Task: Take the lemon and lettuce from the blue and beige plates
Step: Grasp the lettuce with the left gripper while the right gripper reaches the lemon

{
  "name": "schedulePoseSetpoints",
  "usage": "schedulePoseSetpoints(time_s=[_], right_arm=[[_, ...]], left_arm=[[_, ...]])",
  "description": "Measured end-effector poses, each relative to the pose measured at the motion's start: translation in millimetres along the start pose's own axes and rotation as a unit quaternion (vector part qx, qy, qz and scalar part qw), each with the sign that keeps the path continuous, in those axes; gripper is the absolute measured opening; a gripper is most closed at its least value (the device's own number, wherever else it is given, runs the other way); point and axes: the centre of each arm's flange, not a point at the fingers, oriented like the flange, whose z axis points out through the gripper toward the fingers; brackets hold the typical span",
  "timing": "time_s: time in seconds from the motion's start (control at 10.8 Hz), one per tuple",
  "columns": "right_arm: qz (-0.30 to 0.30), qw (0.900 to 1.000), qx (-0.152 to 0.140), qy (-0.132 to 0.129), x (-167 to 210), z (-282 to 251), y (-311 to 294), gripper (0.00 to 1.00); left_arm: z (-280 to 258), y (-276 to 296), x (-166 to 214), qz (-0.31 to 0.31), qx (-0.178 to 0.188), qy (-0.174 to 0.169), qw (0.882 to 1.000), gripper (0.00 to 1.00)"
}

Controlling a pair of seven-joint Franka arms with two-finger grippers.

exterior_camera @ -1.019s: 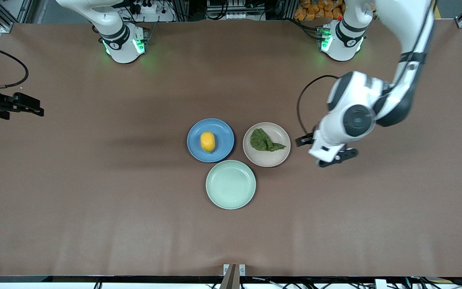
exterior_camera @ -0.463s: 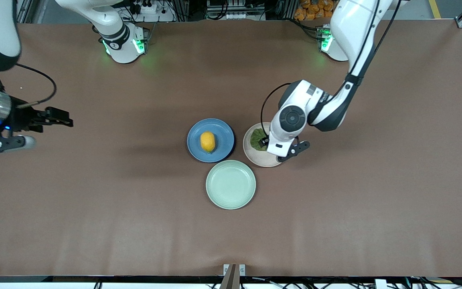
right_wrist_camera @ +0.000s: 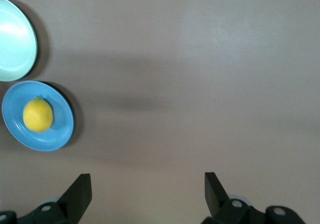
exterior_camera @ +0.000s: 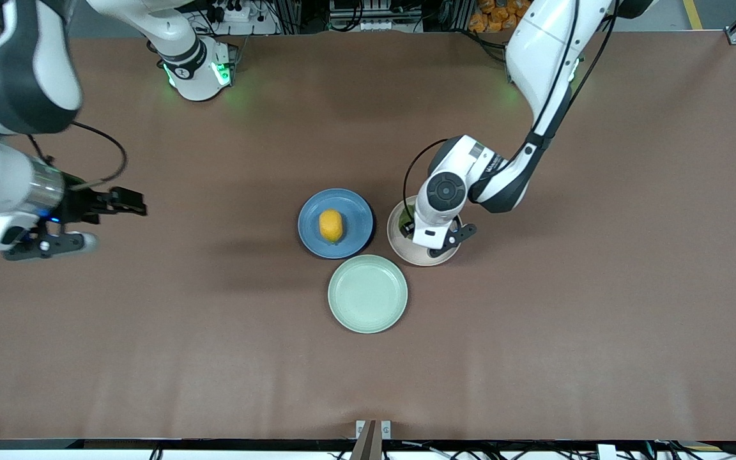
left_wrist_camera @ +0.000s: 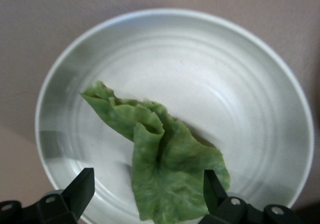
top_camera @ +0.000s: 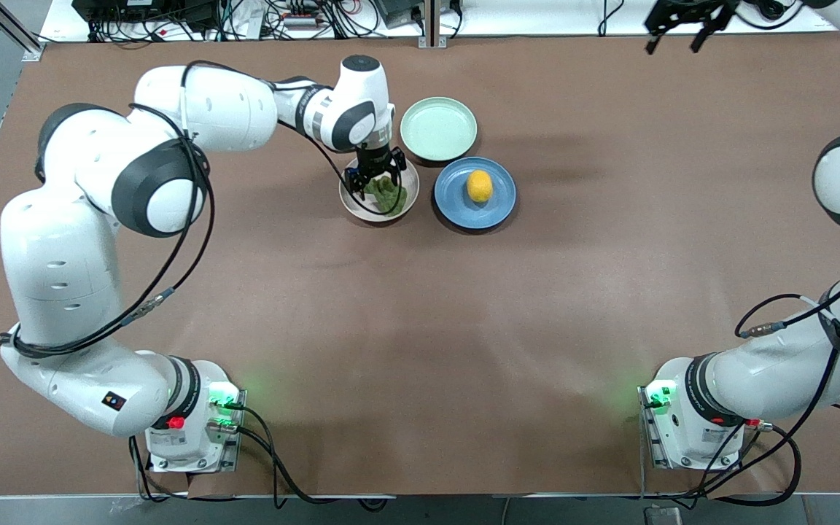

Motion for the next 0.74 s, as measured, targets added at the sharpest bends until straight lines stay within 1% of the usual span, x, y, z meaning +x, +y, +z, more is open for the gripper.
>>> schedulePoseSetpoints(time_s=[0.09,0.19,0.28,0.37,0.46,0.56,0.74], right_arm=[[0.005,1.0,-0.004,0.001,6.8,11.8,-19.7,1.0],[0.01,1.0,-0.007,0.0,11.6,22.9,-35.0,1.0],[0.013,1.0,-0.009,-0.005,13.8,34.1,-47.3,1.0],[0.017,1.0,-0.011,-0.011,15.0,46.6,-57.7,1.0],[0.031,0.999,-0.012,-0.01,16.6,57.8,-65.9,1.0],[0.053,0.999,-0.009,-0.005,17.9,66.3,-73.4,1.0],[0.097,0.995,-0.003,0.011,17.5,88.4,-102.5,1.0]], left_arm=[[3.9,0.3,-0.7,0.0,0.002,-0.001,1.0,0.84],[6.1,0.2,-0.2,0.0,0.002,-0.001,1.0,0.81],[6.7,0.3,0.5,-0.001,0.001,0.0,1.0,0.73],[4.4,1.9,0.9,-0.001,-0.003,0.001,1.0,0.57],[3.2,2.7,1.3,-0.003,-0.004,0.002,1.0,0.4],[2.7,2.9,1.8,-0.006,-0.005,0.002,1.0,0.26],[1.1,3.6,2.5,-0.016,-0.007,0.003,1.0,0.03]])
